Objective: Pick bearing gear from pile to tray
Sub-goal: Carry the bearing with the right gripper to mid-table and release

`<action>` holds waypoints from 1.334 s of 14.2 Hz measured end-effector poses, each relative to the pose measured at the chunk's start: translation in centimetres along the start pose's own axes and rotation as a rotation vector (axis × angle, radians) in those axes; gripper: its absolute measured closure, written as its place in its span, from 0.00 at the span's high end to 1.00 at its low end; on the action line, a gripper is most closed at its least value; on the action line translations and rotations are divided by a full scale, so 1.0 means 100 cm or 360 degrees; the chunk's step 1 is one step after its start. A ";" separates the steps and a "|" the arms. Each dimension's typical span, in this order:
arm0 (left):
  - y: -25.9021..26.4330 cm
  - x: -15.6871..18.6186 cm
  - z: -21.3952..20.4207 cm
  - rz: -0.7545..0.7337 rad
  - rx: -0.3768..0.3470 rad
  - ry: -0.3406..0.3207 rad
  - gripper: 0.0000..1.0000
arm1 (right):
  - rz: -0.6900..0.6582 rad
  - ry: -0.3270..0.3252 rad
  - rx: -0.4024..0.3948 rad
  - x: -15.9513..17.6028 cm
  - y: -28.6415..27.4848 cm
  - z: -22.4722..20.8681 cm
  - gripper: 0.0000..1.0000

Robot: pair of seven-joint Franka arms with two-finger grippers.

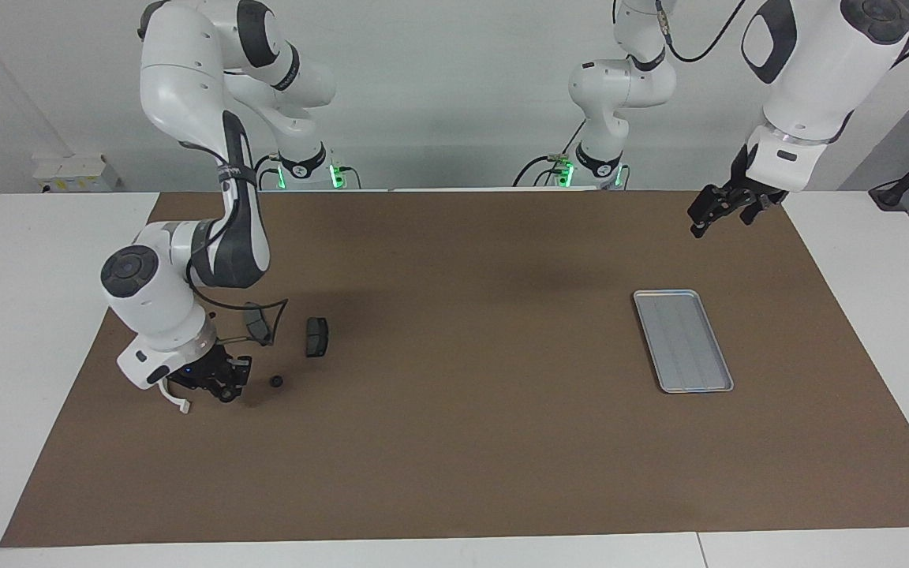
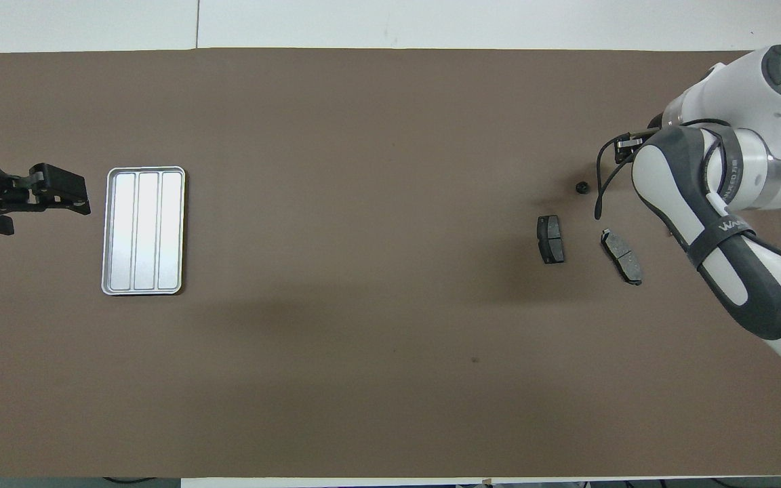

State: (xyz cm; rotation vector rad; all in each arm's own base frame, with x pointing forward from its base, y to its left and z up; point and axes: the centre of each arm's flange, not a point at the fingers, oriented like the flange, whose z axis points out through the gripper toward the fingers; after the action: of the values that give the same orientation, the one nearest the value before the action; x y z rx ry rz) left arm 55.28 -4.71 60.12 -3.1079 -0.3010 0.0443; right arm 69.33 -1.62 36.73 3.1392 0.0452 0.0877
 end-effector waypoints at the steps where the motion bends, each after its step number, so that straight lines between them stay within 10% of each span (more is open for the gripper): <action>1: 0.000 0.000 0.000 0.0000 0.0000 0.0000 1.00 | 0.0025 0.0004 0.0008 0.005 -0.017 -0.022 0.35; 9: 0.000 0.000 0.000 0.0000 0.0000 0.0000 1.00 | 0.0210 -0.0040 0.0043 -0.056 -0.344 -0.139 0.35; 19: 0.000 0.000 0.000 0.0000 0.0000 0.0000 1.00 | 0.0100 -0.0047 0.0056 -0.076 -0.447 -0.020 0.35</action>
State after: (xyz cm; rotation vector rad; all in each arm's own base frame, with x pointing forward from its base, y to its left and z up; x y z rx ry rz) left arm 55.28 -4.71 60.13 -3.1079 -0.3010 0.0443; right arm 60.33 42.85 38.18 3.1763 -0.0526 0.0413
